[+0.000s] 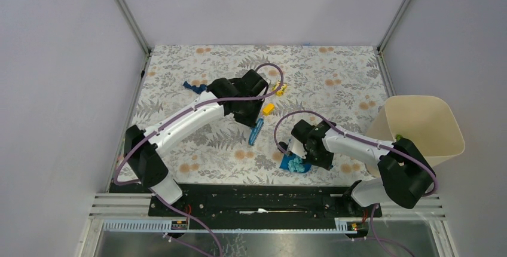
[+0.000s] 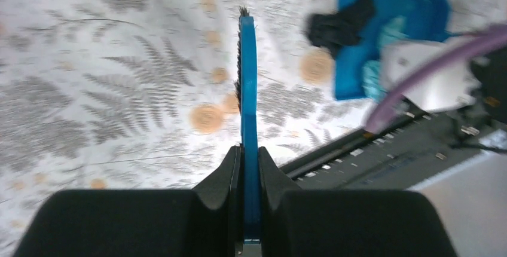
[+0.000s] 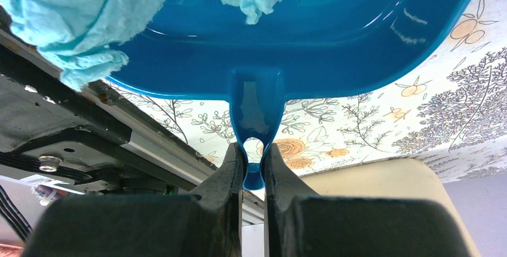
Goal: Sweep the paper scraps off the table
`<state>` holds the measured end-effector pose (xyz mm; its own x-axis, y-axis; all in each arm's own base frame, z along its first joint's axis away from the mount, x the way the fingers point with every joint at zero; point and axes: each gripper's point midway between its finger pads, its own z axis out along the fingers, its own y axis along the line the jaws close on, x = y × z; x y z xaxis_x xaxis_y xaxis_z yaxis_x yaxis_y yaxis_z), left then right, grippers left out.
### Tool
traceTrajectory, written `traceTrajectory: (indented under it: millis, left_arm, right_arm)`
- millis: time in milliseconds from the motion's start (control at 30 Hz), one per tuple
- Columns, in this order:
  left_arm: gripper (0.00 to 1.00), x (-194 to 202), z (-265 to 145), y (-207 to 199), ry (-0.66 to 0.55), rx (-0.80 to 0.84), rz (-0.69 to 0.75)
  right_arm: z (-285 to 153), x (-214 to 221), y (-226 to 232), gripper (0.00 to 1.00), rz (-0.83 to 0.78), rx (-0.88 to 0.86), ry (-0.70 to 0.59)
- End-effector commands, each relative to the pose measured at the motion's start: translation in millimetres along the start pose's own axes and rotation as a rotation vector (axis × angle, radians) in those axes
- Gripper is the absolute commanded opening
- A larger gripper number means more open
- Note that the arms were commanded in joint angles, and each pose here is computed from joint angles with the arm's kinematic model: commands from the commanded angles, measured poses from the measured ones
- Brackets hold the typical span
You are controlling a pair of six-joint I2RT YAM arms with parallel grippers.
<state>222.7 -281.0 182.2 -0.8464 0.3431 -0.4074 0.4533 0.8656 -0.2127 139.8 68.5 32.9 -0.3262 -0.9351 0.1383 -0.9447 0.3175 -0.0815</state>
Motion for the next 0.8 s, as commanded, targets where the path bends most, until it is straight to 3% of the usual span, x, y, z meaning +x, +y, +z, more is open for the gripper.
traceTrajectory:
  millis: [0, 133, 333, 600, 767]
  left_arm:
    - [0.00, -8.1, 9.0, 55.4, 0.048, -0.275, 0.072]
    - [0.00, -6.6, 41.6, 56.4, 0.160, -0.246, 0.081]
    - [0.00, -5.0, 77.0, -8.3, 0.206, 0.063, 0.076]
    - [0.00, 1.4, 64.1, -97.7, 0.216, 0.434, 0.101]
    - [0.00, -1.1, 38.9, -113.5, 0.193, 0.522, 0.108]
  right_arm:
    - [-2.4, 2.9, 1.6, 0.00, 0.009, 0.007, 0.013]
    - [-4.2, 2.6, 1.1, 0.00, 0.020, 0.011, 0.012]
    - [-1.1, 1.3, 3.3, 0.00, 0.030, 0.000, 0.014]
    - [2.0, -2.8, 4.7, 0.00, 0.035, -0.011, 0.001]
    - [3.8, -5.9, 3.6, 0.00, 0.045, -0.003, -0.014]
